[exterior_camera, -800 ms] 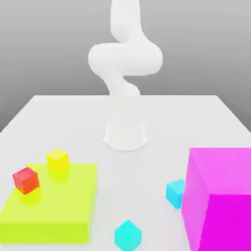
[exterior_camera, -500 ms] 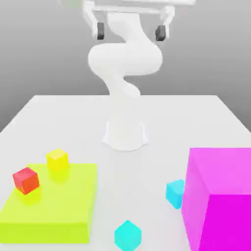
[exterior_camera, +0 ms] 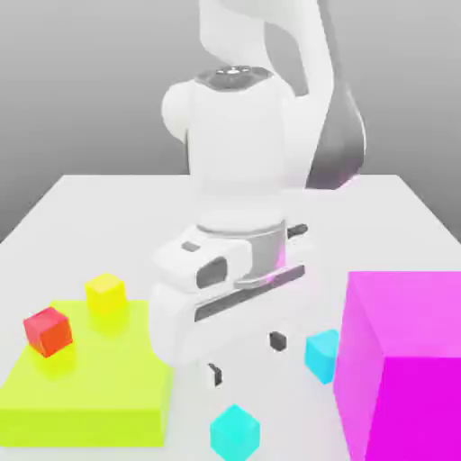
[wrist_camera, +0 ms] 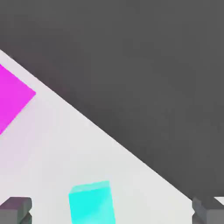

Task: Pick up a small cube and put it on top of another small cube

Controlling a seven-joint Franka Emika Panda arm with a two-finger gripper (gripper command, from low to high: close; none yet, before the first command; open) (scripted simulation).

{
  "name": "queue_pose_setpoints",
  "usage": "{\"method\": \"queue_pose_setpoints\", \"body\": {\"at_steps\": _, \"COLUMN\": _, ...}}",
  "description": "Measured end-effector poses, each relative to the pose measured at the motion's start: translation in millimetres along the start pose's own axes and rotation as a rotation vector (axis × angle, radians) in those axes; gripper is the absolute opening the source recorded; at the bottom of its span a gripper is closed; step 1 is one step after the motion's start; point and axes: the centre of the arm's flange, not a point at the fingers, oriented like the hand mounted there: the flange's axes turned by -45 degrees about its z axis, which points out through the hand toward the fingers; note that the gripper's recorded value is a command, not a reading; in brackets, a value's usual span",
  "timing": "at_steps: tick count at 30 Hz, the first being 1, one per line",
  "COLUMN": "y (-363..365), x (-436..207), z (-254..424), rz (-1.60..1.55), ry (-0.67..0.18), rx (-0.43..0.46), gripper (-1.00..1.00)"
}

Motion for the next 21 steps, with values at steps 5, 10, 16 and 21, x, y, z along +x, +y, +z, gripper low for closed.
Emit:
{"method": "queue_pose_setpoints", "body": {"at_steps": 5, "y": -7, "x": -15, "z": 73, "rz": -0.068, "ry": -0.062, "rx": 0.023, "gripper": 0.00}}
{"method": "queue_pose_setpoints", "body": {"at_steps": 10, "y": -9, "x": -18, "z": 105, "rz": -0.069, "ry": -0.064, "rx": 0.025, "gripper": -1.00}}
{"method": "queue_pose_setpoints", "body": {"at_steps": 16, "y": -8, "x": -17, "z": 95, "rz": -0.070, "ry": -0.065, "rx": 0.026, "gripper": -1.00}}
{"method": "queue_pose_setpoints", "body": {"at_steps": 21, "y": 7, "x": -27, "z": 35, "rz": -0.030, "ry": -0.067, "rx": 0.021, "gripper": -1.00}}
